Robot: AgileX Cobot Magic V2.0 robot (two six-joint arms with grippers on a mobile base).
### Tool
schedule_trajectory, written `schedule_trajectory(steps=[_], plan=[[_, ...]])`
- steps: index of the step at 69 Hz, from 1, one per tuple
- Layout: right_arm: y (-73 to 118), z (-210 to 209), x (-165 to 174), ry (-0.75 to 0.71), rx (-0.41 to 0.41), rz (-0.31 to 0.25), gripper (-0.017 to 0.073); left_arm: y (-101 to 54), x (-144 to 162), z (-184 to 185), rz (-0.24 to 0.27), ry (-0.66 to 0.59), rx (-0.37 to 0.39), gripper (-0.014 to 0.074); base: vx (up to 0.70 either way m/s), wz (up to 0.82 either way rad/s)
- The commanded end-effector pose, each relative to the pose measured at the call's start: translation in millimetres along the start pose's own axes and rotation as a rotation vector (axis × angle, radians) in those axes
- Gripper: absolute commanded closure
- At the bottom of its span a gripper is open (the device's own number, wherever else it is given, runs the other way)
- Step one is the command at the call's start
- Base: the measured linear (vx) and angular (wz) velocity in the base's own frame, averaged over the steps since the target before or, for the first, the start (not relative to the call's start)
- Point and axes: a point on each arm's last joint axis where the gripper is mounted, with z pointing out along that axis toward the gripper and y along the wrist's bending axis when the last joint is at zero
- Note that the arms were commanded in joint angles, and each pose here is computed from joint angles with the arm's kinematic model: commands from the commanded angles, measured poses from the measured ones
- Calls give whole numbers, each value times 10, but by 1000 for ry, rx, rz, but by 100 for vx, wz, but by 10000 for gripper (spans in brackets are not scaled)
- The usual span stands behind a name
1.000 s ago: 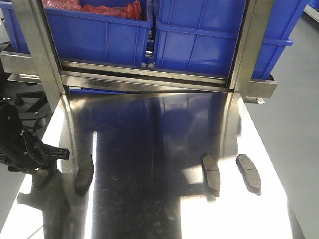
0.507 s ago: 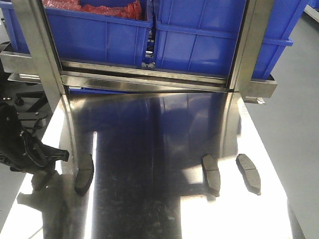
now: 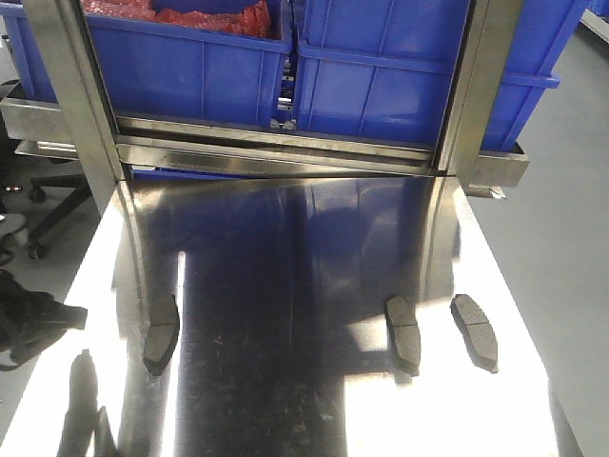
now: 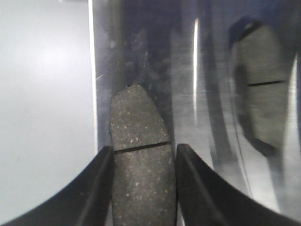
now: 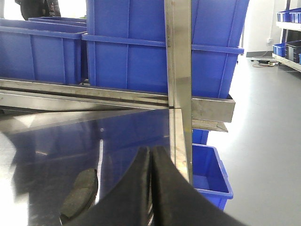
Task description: Move and align brake pads A on conveyor
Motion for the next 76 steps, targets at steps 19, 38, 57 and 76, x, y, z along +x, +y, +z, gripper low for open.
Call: schedule_trajectory(steps=[19,38,57,76], plan=[[-1,-5,-16,-77,-1,-6,569,-7,170,-759,8,-328,37,538,0,0],[-1,-5,-16,-77,-1,-6,569,22,492,-1049,39,-456,45,538,0,0],[-1,-5,-16,-77,-1,-6,569,28,606,-1227,44,-512,52,538,0,0],[-1,-5,-16,-77,-1,-6,569,28,606,-1235,44,-517,53,538,0,0]])
